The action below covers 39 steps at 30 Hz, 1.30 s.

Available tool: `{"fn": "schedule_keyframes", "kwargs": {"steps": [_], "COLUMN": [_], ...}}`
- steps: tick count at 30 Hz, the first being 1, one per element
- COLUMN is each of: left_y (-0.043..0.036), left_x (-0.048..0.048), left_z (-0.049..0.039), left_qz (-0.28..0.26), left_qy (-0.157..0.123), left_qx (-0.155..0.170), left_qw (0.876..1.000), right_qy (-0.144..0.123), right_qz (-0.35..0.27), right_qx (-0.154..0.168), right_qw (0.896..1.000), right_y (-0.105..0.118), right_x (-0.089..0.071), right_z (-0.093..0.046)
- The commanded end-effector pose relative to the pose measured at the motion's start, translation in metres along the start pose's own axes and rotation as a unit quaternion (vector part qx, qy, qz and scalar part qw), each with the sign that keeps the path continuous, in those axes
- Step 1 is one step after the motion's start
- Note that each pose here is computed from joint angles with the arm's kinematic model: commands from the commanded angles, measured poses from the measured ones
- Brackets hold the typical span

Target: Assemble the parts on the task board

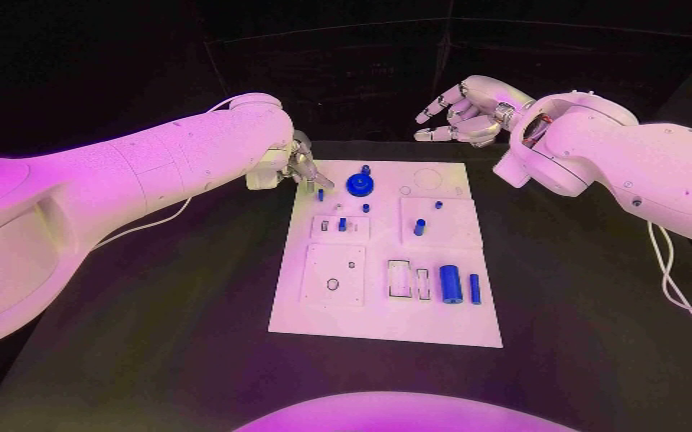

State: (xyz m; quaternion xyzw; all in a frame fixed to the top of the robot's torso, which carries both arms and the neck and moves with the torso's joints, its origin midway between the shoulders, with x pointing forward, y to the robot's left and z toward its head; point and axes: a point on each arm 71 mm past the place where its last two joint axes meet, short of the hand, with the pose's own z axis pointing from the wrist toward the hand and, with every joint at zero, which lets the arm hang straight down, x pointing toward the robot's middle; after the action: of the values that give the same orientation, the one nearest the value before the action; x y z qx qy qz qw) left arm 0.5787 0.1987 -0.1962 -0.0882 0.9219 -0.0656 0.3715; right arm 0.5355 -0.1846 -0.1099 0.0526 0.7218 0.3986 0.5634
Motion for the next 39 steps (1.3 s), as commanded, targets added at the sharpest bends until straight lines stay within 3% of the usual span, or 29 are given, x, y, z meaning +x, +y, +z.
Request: {"fn": "schedule_keyframes", "kwargs": {"steps": [1, 39], "left_y": [-0.0012, -0.0044], "left_x": [0.0017, 0.0060], "left_z": [0.0005, 0.0034], "left_qz": [0.013, 0.011], "left_qy": [0.010, 0.006], "left_qx": [0.004, 0.008], "left_qw": [1.000, 1.000], "right_qy": [0.004, 0.007], "right_qz": [-0.001, -0.001], "right_qx": [-0.005, -0.005], "right_qw": [1.000, 1.000], "right_y": [0.0013, 0.0017], "right_x": [-0.0005, 0.0003], "right_z": [0.0003, 0.0008]}}
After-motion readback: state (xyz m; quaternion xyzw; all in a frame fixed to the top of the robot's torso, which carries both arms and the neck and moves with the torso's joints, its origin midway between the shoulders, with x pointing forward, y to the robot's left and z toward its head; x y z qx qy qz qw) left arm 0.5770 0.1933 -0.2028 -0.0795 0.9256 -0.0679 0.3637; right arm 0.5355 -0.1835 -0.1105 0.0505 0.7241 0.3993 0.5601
